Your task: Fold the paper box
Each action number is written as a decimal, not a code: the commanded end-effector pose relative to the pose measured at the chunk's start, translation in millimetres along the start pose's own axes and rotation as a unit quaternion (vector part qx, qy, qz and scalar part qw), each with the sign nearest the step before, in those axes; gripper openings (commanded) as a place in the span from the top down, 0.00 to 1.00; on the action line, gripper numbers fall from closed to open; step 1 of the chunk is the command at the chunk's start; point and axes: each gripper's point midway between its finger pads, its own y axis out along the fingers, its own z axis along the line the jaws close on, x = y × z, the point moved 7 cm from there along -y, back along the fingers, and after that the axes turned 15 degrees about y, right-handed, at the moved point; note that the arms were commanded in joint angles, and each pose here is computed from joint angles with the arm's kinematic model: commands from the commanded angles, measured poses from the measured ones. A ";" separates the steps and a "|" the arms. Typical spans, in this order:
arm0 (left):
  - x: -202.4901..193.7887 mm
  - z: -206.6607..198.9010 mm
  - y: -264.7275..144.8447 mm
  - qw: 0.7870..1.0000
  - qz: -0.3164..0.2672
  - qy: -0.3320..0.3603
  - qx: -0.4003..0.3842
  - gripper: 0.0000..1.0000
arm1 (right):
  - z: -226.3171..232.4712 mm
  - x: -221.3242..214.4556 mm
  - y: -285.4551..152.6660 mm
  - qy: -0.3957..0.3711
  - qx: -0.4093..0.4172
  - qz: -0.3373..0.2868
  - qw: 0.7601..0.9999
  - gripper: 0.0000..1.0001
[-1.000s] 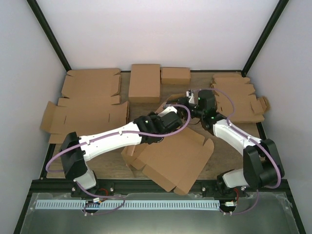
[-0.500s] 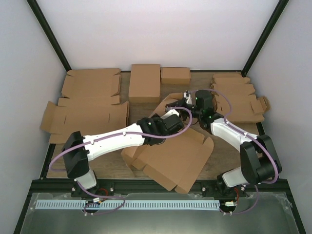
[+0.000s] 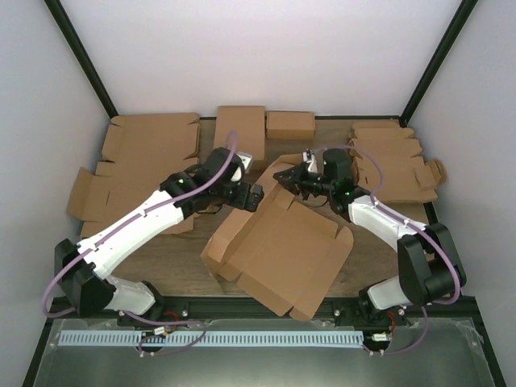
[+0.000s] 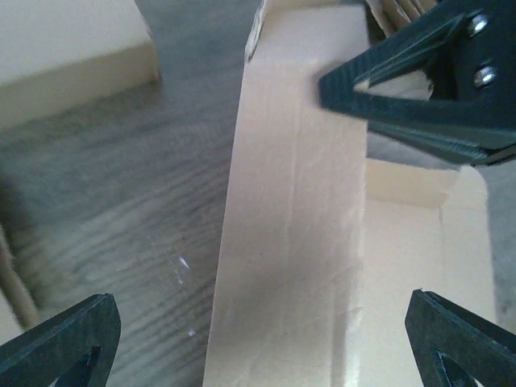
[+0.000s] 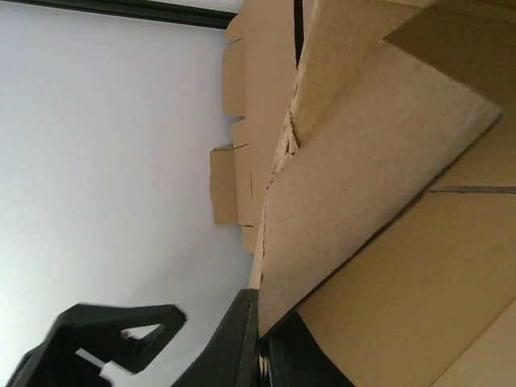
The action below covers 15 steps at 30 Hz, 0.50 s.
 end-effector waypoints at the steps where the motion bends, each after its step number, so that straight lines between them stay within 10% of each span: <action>1: -16.6 4.5 12.3 0.991 0.012 -0.054 -0.123 0.01 | 8.2 -7.6 -2.5 -0.034 0.012 0.010 0.999 0.99; 15: -28.4 0.6 29.8 0.973 0.021 -0.031 -0.228 0.05 | 6.0 -8.6 -2.7 -0.039 0.005 0.014 0.999 0.99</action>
